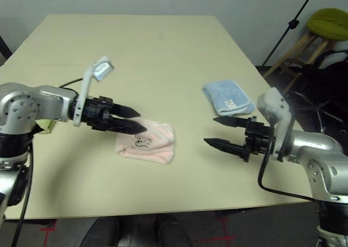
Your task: Fold the towel and set it aside.
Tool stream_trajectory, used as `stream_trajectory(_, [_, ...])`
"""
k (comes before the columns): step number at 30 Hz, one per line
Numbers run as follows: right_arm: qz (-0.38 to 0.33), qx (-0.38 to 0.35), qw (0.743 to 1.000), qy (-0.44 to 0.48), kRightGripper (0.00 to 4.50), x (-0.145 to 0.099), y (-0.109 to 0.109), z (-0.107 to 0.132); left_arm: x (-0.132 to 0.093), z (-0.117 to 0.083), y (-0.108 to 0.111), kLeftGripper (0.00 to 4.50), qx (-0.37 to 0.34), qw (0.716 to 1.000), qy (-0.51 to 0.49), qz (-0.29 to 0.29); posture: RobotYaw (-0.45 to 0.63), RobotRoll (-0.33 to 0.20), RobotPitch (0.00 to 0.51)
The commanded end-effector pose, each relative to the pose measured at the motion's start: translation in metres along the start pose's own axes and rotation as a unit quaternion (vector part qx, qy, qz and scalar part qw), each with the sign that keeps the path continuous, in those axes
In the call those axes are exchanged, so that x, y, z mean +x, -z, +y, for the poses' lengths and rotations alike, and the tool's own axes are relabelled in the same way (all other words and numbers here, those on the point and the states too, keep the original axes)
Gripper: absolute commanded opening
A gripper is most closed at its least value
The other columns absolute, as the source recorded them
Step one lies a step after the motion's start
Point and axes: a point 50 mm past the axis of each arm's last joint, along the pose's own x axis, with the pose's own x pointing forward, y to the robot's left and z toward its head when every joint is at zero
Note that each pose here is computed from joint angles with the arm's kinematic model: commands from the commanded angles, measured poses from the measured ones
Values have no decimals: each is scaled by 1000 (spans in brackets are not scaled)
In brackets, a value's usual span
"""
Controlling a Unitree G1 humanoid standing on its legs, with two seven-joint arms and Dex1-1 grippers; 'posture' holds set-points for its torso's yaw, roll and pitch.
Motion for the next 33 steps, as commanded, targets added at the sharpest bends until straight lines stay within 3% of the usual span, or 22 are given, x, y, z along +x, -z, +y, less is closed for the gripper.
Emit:
stream_trajectory(1, [10, -32, 999, -29, 4500, 29, 0, 6, -1, 12, 12, 4450, 12, 999, -31, -8, 94, 0, 103])
stream_trajectory(5, [8, -66, 996, -54, 4500, 64, -6, 0, -4, 19, 25, 4450, 76, 994, 5, -83, 99, 0, 103])
stream_trajectory(11, [24, -116, 987, -108, 4500, 96, -12, -2, -22, 18, 42, 4450, 98, 991, 30, -86, 127, 0, 99])
stream_trajectory(17, [37, -135, 980, -140, 4500, 106, -14, -2, -38, 20, 47, 4450, 117, 990, 14, -80, 151, 0, 94])
stream_trajectory(27, [62, -145, 976, -148, 4500, 127, 7, 4, -50, 22, 57, 4450, 115, 990, 3, -84, 168, 0, 84])
stream_trajectory(30, [64, -141, 978, -142, 3903, 135, 12, 4, -50, 21, 56, 4500, 114, 990, 0, -88, 175, 0, 82])
stream_trajectory(33, [57, -130, 981, -131, 2720, 140, 13, 2, -49, 21, 56, 4500, 113, 989, -1, -91, 175, 0, 82])
